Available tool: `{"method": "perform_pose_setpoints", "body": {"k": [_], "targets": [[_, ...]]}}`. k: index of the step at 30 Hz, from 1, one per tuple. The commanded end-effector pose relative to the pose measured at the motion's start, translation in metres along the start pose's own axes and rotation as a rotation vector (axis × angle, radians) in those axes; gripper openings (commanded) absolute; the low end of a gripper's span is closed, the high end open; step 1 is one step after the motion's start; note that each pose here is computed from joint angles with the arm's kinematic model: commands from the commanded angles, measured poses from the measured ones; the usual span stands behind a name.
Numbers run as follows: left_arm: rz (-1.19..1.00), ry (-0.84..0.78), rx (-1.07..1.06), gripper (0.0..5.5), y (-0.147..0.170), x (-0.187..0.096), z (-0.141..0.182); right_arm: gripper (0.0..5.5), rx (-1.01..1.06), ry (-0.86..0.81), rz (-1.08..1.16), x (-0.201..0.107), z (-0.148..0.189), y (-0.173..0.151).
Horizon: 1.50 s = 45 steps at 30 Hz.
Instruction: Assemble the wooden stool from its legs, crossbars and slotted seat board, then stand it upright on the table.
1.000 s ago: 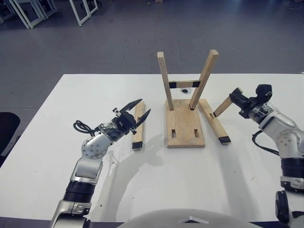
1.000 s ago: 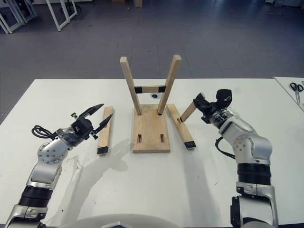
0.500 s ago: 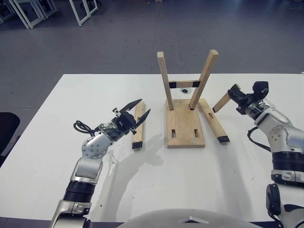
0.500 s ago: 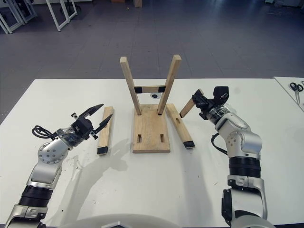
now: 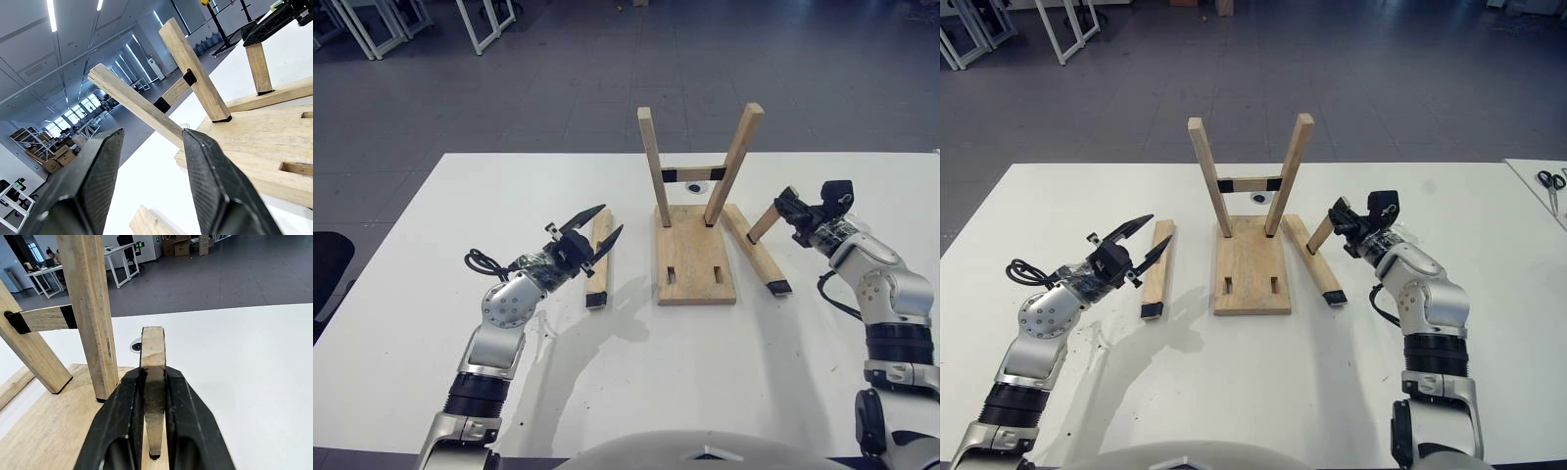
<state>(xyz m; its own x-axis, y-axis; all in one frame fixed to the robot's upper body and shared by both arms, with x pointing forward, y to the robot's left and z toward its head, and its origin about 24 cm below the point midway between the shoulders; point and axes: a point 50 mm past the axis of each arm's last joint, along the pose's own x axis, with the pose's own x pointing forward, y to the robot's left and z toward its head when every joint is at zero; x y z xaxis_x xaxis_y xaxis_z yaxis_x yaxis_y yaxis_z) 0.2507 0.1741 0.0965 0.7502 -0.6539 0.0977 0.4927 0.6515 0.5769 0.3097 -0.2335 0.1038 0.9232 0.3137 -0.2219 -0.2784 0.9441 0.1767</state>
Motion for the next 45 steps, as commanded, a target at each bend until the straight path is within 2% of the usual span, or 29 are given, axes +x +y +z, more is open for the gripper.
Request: {"method": "perform_pose_setpoints", "body": {"k": [1,7,11,17,18,19,26,29,31,34,37,40,42,45], "targets": [[0.010,0.017,0.001,2.18,0.001,-0.002,-0.001,0.40,-0.003,0.150,-0.118,-0.010,-0.020,-0.007],[0.011,0.017,-0.002,2.18,0.001,-0.001,-0.002,0.40,-0.041,0.322,-0.181,-0.002,-0.031,-0.023],[0.012,0.020,-0.007,2.18,-0.001,-0.001,-0.003,0.40,-0.060,0.334,-0.170,0.007,-0.011,-0.025],[0.019,0.024,-0.014,2.18,-0.002,-0.001,-0.004,0.40,-0.055,0.341,-0.146,0.012,-0.002,-0.025],[0.020,0.025,-0.015,2.18,-0.002,-0.002,-0.004,0.40,-0.059,0.314,-0.143,0.012,0.005,-0.024],[0.022,0.026,-0.015,2.18,-0.002,-0.002,-0.004,0.77,-0.067,0.281,-0.135,0.011,0.014,-0.021],[0.025,0.033,-0.021,2.18,-0.002,-0.003,-0.006,2.03,-0.167,-0.034,-0.159,0.000,0.101,-0.006],[0.027,0.036,-0.023,2.18,-0.002,-0.003,-0.006,2.06,-0.130,-0.309,-0.118,-0.001,0.149,0.009],[0.029,0.039,-0.024,2.18,-0.002,-0.003,-0.007,2.06,-0.117,-0.405,-0.101,0.007,0.164,0.012],[0.030,0.039,-0.025,2.18,-0.002,-0.003,-0.007,2.06,-0.103,-0.305,-0.108,0.034,0.132,0.003],[0.030,0.041,-0.028,2.18,-0.002,-0.002,-0.008,2.06,-0.082,-0.097,-0.147,0.059,0.064,-0.010],[0.029,0.047,-0.034,2.18,-0.002,-0.003,-0.010,2.06,-0.057,0.088,-0.188,0.062,0.004,-0.023],[0.028,0.052,-0.037,2.18,-0.002,-0.004,-0.011,2.06,-0.032,0.115,-0.189,0.059,-0.009,-0.026],[0.029,0.057,-0.039,2.18,-0.003,-0.005,-0.012,2.06,-0.013,0.014,-0.151,0.060,0.015,-0.022]]}}
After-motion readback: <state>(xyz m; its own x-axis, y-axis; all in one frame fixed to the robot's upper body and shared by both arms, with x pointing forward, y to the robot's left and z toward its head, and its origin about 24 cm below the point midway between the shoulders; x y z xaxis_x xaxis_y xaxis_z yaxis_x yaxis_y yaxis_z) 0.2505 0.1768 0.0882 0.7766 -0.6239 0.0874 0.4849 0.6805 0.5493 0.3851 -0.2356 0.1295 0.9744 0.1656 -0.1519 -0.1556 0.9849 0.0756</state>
